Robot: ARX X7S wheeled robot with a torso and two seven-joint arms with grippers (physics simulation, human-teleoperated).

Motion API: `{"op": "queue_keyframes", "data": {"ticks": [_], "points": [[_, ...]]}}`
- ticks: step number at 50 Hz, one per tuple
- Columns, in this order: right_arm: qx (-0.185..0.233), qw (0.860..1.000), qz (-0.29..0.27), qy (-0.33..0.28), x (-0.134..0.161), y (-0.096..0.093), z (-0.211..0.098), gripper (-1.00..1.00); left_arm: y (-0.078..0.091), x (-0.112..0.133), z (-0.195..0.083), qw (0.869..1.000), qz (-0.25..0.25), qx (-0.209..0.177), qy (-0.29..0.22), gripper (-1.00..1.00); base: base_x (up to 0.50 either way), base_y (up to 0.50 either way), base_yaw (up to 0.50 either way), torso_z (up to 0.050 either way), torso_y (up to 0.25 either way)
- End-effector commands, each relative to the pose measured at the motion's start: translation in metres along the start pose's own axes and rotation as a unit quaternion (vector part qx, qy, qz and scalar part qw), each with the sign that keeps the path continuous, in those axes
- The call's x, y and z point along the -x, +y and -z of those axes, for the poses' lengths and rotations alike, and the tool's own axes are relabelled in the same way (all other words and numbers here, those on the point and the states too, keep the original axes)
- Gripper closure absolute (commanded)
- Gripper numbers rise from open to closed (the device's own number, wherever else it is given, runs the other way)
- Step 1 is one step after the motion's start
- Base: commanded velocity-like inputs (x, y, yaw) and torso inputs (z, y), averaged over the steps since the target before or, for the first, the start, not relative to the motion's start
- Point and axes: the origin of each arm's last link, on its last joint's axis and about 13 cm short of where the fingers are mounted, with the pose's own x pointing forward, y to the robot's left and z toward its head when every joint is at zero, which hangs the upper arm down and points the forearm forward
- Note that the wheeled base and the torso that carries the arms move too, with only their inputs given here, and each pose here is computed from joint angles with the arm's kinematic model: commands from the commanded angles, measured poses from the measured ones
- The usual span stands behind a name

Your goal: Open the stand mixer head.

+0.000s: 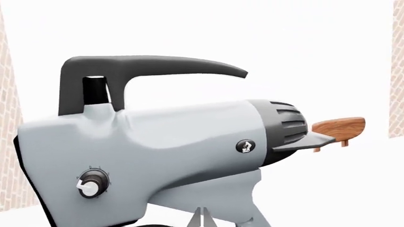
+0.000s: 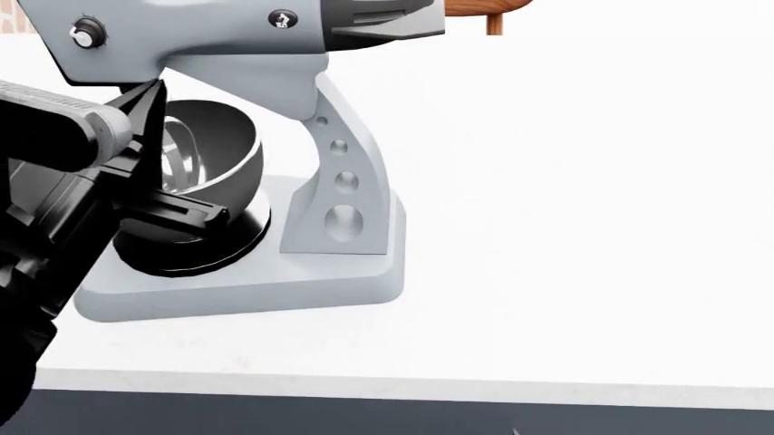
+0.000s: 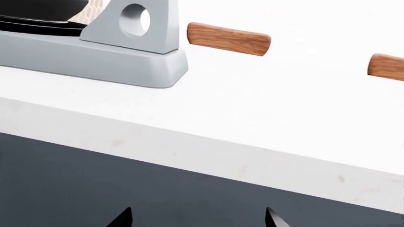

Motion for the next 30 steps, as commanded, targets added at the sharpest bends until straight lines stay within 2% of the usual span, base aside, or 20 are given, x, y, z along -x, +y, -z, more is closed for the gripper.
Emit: {"op": "queue_keyframes", "data": {"ticks": [1, 9, 10, 16, 22, 23, 24, 30], "points": [[0.004, 1.000, -0.003, 0.001, 0.004, -0.001, 0.001, -1.00, -0.004, -0.003, 0.012, 0.999, 0.035, -0.013, 0.003, 1.00, 0.00, 0.00, 0.00, 0.000, 0.000], [0.006, 1.000, -0.004, 0.002, 0.004, -0.001, 0.001, -1.00, -0.004, -0.003, 0.028, 0.999, 0.051, -0.015, 0.011, 1.00, 0.00, 0.00, 0.00, 0.000, 0.000], [0.004, 1.000, -0.006, 0.002, 0.004, -0.001, 0.000, -1.00, -0.004, -0.003, 0.032, 0.998, 0.054, -0.024, 0.014, 1.00, 0.00, 0.00, 0.00, 0.000, 0.000], [0.007, 1.000, -0.006, 0.002, 0.003, 0.000, 0.001, -1.00, -0.006, -0.002, 0.038, 0.994, 0.097, -0.041, 0.017, 1.00, 0.00, 0.00, 0.00, 0.000, 0.000], [0.007, 1.000, -0.008, 0.003, 0.002, 0.000, 0.000, -1.00, -0.012, 0.003, 0.036, 0.991, 0.127, -0.036, 0.006, 1.00, 0.00, 0.00, 0.00, 0.000, 0.000], [0.008, 1.000, -0.007, 0.003, 0.002, 0.001, 0.001, -1.00, -0.027, -0.021, 0.010, 0.990, 0.136, -0.005, 0.021, 1.00, 0.00, 0.00, 0.00, 0.000, 0.000], [0.008, 1.000, -0.008, 0.003, 0.001, 0.001, 0.000, -1.00, -0.023, -0.033, -0.025, 0.990, 0.136, -0.040, 0.002, 1.00, 0.00, 0.00, 0.00, 0.000, 0.000], [0.008, 1.000, -0.009, 0.003, 0.000, 0.001, 0.001, -1.00, -0.024, -0.036, -0.023, 0.989, 0.144, -0.046, 0.002, 1.00, 0.00, 0.00, 0.00, 0.000, 0.000]]}}
